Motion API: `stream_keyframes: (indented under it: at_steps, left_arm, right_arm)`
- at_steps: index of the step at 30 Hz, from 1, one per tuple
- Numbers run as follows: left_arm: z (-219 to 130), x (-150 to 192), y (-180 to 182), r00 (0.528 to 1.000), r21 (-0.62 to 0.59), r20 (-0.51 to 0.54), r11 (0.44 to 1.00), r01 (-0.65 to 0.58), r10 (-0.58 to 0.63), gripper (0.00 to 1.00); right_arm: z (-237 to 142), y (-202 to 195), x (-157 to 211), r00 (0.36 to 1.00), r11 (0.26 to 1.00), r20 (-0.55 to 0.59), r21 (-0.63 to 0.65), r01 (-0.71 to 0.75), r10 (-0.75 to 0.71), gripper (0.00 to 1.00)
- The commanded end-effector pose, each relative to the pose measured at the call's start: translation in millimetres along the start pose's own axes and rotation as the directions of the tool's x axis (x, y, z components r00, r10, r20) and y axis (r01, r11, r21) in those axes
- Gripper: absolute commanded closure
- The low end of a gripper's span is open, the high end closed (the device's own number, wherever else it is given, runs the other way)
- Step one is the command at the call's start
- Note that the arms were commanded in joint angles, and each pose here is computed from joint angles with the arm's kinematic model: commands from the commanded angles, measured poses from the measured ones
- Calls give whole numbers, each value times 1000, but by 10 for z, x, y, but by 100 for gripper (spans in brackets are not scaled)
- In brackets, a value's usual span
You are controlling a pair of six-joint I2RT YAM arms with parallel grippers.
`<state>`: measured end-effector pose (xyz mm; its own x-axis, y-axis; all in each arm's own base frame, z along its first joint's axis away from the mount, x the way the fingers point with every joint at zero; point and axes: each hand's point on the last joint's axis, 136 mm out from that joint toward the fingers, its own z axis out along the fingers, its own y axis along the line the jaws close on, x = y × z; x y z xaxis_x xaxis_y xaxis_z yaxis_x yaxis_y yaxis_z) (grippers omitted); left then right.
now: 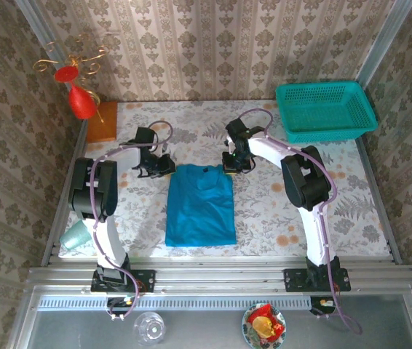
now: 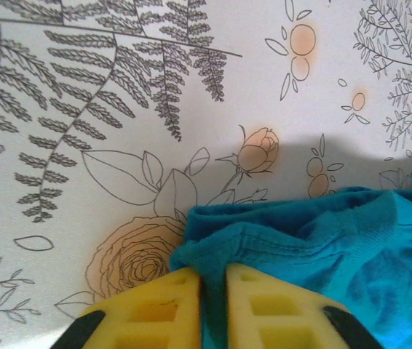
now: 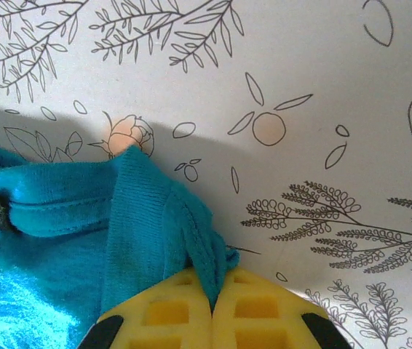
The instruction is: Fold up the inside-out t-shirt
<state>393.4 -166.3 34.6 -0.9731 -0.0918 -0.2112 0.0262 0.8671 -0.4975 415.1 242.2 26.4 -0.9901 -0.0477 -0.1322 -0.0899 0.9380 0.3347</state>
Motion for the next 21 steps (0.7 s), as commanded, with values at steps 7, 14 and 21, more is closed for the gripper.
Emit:
stream_keyframes:
  at_steps: [7, 14, 21]
  left_arm:
    - [-111, -115, -25, 998, -63, 40, 997, -54, 57, 68]
    - [53, -34, -4, 998, -68, -17, 996, -57, 56, 63]
    - [262, 97, -90, 995, -7, -85, 999, -48, 47, 66]
  right_arm:
    - [-115, 46, 113, 1000, 1000, -21, 8, -4, 4, 100]
    - [-109, 56, 117, 1000, 1000, -23, 6, -6, 6, 100]
    - [-77, 56, 133, 999, 1000, -33, 5, -11, 11, 100]
